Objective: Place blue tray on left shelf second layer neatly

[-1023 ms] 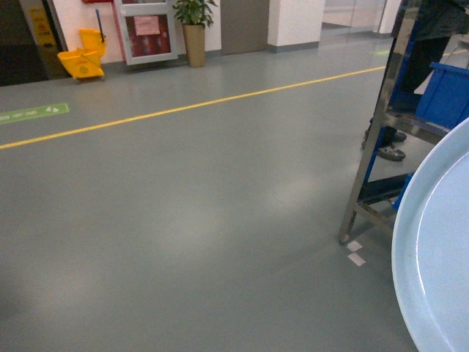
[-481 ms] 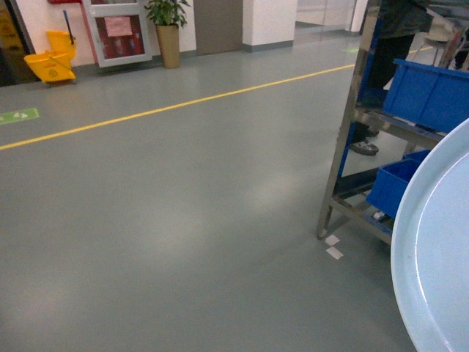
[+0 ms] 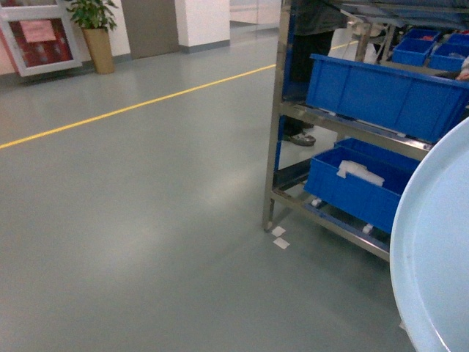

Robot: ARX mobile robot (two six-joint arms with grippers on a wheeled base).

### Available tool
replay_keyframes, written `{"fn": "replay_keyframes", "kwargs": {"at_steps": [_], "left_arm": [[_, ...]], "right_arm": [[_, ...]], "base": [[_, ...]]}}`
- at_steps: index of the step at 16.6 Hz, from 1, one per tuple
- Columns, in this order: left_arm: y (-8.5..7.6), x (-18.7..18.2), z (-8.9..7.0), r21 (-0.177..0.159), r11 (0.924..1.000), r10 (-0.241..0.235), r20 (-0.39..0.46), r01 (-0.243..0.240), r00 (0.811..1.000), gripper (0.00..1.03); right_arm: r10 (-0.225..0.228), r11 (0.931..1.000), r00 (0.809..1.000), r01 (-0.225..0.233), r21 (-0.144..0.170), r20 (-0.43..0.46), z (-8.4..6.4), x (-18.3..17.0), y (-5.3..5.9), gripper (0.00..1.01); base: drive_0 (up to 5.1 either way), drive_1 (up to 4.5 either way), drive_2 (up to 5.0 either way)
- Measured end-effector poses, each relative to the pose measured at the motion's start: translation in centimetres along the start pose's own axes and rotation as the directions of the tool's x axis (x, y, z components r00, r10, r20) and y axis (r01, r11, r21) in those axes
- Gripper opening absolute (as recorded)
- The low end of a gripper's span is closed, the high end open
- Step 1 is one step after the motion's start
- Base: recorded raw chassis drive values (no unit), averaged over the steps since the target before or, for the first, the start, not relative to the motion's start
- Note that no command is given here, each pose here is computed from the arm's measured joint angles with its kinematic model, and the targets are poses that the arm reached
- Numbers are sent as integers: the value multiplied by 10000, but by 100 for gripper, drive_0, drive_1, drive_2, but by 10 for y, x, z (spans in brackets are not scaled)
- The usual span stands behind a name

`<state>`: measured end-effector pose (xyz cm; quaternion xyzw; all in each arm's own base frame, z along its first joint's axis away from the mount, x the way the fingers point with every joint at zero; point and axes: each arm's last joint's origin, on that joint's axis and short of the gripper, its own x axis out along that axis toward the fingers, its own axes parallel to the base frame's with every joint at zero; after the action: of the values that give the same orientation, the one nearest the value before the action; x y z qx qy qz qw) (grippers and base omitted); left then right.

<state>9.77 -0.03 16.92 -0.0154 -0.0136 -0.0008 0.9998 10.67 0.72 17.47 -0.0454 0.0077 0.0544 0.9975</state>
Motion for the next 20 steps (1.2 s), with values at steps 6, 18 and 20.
{"fn": "replay_keyframes", "kwargs": {"at_steps": [6, 18, 20], "left_arm": [[0, 0, 0, 0, 10000, -19, -1, 19, 10000, 98], [0, 0, 0, 0, 10000, -19, -1, 19, 10000, 98], [0, 0, 0, 0, 10000, -15, 0, 15, 10000, 98]], "right_arm": [[1, 10000, 10000, -1, 1, -11, 0, 0, 0, 2], [1, 10000, 10000, -1, 0, -8, 0, 0, 0, 2], [1, 10000, 10000, -1, 0, -8, 0, 0, 0, 2]], "base": [[-155, -155, -155], [-156, -156, -156], [-161, -161, -161]]}}
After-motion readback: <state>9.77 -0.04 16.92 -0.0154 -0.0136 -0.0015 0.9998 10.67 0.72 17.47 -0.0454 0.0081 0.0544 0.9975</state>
